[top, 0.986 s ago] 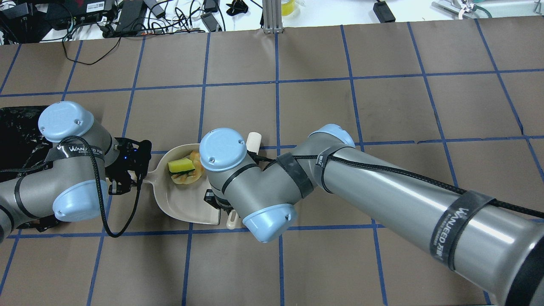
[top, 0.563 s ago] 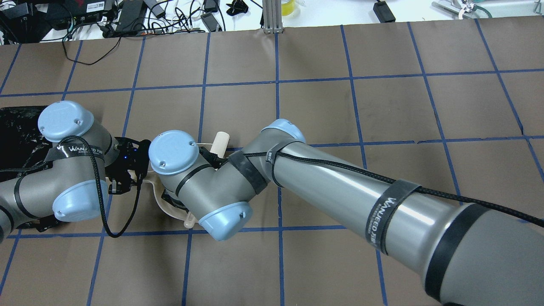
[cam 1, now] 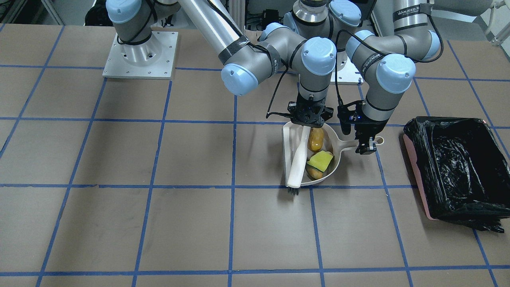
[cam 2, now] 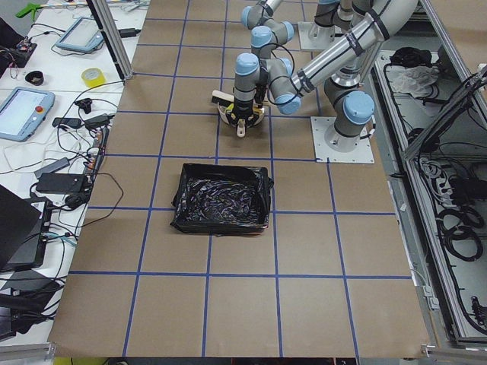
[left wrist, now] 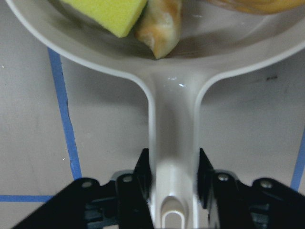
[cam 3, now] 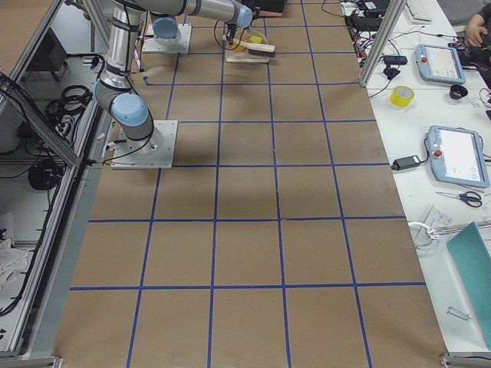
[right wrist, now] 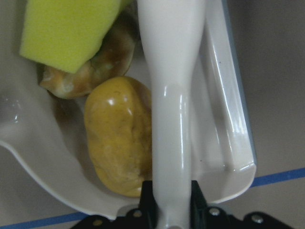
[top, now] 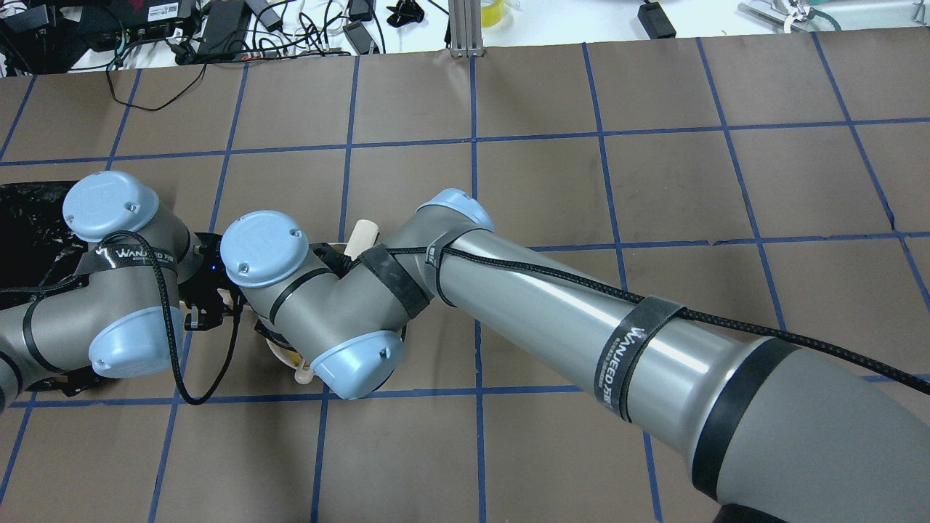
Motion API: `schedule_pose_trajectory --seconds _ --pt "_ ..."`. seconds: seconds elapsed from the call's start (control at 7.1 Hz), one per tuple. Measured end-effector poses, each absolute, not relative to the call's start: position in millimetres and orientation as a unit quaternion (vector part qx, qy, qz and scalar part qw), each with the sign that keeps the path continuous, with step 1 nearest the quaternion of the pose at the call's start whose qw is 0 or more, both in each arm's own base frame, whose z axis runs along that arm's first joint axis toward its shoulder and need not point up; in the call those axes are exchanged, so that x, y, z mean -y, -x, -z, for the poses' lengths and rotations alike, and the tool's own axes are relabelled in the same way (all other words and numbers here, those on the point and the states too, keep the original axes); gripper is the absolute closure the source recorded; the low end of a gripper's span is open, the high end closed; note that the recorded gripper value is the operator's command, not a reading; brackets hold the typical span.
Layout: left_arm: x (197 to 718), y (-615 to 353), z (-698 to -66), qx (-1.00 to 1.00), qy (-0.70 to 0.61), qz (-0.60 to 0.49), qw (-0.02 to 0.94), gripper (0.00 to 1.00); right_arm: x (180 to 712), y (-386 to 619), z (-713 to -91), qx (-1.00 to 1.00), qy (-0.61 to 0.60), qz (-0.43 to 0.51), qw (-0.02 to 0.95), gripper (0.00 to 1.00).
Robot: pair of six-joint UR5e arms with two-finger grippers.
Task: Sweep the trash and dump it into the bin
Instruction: 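Sweep the yellow potato into the dustpan with the brush in the right gripper, then lift the brush with the right gripper while the left carries the dustpan to the bin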
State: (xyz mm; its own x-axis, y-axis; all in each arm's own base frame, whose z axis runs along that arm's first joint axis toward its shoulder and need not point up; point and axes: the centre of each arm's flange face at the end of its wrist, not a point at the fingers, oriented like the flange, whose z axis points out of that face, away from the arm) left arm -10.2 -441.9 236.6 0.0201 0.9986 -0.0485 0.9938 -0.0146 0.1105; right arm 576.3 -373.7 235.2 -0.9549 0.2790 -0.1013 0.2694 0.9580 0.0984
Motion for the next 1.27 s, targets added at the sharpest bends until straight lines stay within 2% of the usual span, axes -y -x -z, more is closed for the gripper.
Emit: schedule_pose_trajectory --seconds 0.28,0.56,0.85,1.27 --pt "445.1 8.7 -241.0 -0.7 -0.712 -0.018 0.061 0.98 378.7 -557.5 -246.8 -0.99 -0.131 -0.043 0.02 1.0" --pt "453.7 0.7 -252.7 -0.704 -0.706 -0.009 0.07 1.0 405.0 -523.3 -268.7 -0.99 -0.132 -0.049 0.008 1.0" --pt "476.5 -33.7 -289.7 -0.72 -0.69 -0.003 0.068 1.0 457.6 -441.0 -315.6 -0.991 -0.119 -0.058 -0.003 1.0" --pt "493.3 -169.4 -383.7 -0.743 -0.669 0.031 -0.004 1.0 539.2 -268.0 -364.3 -0.994 -0.09 -0.061 -0.021 1.0"
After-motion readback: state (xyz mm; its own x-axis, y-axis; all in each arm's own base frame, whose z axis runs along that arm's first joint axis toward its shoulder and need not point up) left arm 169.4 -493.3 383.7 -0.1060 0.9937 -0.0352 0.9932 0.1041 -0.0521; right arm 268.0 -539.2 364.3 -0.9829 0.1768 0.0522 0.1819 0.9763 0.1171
